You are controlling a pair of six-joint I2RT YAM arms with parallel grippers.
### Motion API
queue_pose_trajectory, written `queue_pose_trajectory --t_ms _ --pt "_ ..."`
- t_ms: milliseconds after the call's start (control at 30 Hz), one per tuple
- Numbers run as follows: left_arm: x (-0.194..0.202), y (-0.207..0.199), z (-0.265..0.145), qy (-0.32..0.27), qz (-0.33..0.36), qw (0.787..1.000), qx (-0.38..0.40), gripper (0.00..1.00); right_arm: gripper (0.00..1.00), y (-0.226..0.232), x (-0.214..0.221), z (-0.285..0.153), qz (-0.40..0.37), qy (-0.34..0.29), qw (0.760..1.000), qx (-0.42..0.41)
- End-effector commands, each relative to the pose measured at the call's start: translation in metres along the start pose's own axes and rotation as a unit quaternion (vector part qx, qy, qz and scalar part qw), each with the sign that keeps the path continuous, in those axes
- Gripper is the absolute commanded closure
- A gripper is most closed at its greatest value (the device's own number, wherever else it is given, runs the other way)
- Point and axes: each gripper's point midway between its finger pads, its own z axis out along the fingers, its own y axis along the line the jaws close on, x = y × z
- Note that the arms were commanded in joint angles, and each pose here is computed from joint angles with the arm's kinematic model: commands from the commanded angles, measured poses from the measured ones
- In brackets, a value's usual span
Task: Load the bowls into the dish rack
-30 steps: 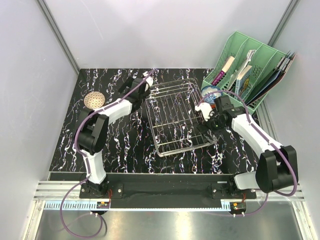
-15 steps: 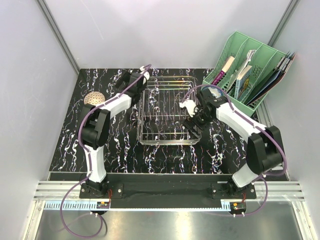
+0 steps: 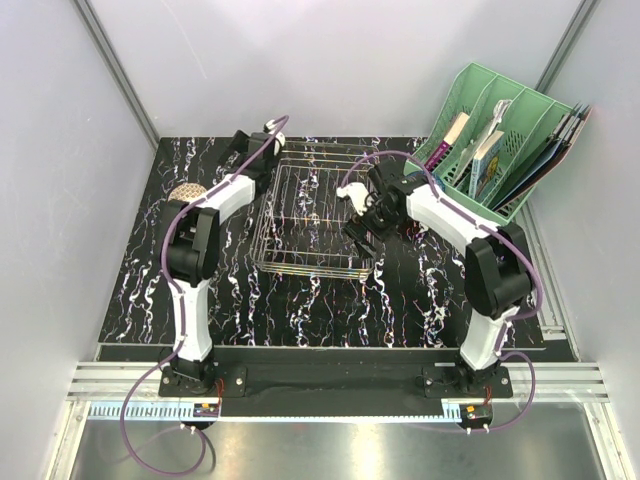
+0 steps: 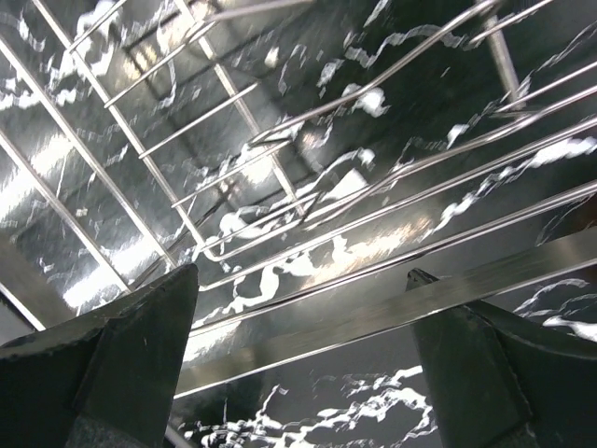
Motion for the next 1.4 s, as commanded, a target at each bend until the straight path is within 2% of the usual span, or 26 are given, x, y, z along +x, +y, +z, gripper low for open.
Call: queue_pose_trajectory --t_ms 0,133,267,433,500,667,867,1067,1367 --pt "-0.006 -0.001 -0.002 0.001 0.007 1.0 0.005 0.01 0.0 -0.005 -0.066 -0.004 -0.039 -0.088 0.995 0.005" --pt "-0.003 0.035 -0.029 -0.014 -0.044 0.999 0.001 0.01 0.0 0.0 -0.065 -0.024 -0.046 -0.1 0.994 0.016" --pt "0.005 0.05 -0.087 -0.048 -0.058 0.997 0.037 0.01 0.0 0.001 -0.07 -0.067 -0.067 -0.134 0.987 0.064" --pt "0.022 0.035 -0.146 -0.081 -0.061 0.989 0.11 0.01 0.0 -0.017 -0.08 -0.1 -0.076 -0.155 0.975 0.139" --pt "0.032 0.033 -0.167 -0.093 -0.06 0.986 0.127 0.01 0.0 -0.035 -0.085 -0.104 -0.072 -0.16 0.967 0.187" --pt "0.056 -0.003 -0.21 -0.12 -0.029 0.966 0.229 0.01 0.0 -0.079 -0.103 -0.099 -0.061 -0.164 0.949 0.263" --pt "0.091 -0.018 -0.211 -0.091 0.02 0.969 0.229 0.01 0.0 -0.124 -0.134 -0.089 -0.033 -0.182 0.937 0.295" --pt "0.095 -0.023 -0.221 -0.107 0.024 0.962 0.25 0.01 0.0 -0.183 -0.17 -0.096 -0.003 -0.212 0.909 0.359" --pt "0.107 -0.031 -0.206 -0.079 0.026 0.969 0.232 0.01 0.0 -0.255 -0.182 -0.069 -0.001 -0.19 0.887 0.42"
